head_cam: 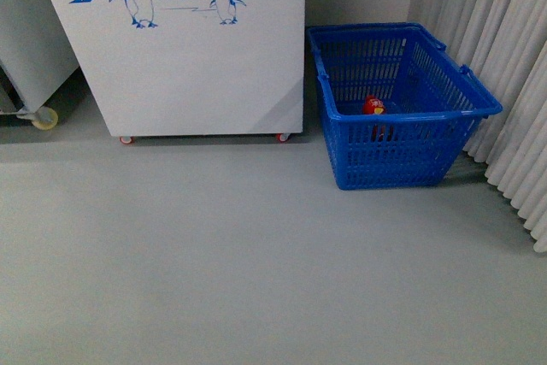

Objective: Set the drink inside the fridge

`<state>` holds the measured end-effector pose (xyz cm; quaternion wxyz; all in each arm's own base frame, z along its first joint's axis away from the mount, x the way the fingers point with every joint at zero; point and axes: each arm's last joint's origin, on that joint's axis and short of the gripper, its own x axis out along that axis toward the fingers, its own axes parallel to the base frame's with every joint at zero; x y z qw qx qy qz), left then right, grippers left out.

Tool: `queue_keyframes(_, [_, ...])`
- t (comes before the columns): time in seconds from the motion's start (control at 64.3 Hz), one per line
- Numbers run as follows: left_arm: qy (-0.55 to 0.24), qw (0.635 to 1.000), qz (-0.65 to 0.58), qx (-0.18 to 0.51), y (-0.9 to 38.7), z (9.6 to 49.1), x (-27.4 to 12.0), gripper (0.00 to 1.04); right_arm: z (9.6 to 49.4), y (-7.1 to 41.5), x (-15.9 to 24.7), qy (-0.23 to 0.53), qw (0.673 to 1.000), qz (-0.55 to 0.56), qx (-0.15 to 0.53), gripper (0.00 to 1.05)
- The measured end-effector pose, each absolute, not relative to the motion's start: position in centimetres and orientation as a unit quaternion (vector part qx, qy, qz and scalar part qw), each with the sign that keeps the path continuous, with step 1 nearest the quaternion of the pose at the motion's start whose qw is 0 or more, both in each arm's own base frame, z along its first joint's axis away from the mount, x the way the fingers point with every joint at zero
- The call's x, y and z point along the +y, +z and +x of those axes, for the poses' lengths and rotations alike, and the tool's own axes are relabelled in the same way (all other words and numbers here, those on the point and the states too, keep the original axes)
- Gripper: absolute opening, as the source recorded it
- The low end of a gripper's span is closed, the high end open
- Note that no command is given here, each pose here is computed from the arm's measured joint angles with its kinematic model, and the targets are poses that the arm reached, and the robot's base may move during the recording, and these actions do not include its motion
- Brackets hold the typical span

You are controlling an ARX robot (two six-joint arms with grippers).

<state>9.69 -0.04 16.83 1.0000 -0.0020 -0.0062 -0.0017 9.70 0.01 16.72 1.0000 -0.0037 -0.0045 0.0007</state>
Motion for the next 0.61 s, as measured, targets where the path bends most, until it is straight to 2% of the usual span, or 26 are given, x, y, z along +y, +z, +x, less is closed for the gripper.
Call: queue_keyframes(0.606, [-0.002,1.000,-0.002,-0.006,16.83,9.69,-0.04,0.97,9.70,16.72,0.02,0.001,1.000,-0.004,-0.004,0.97])
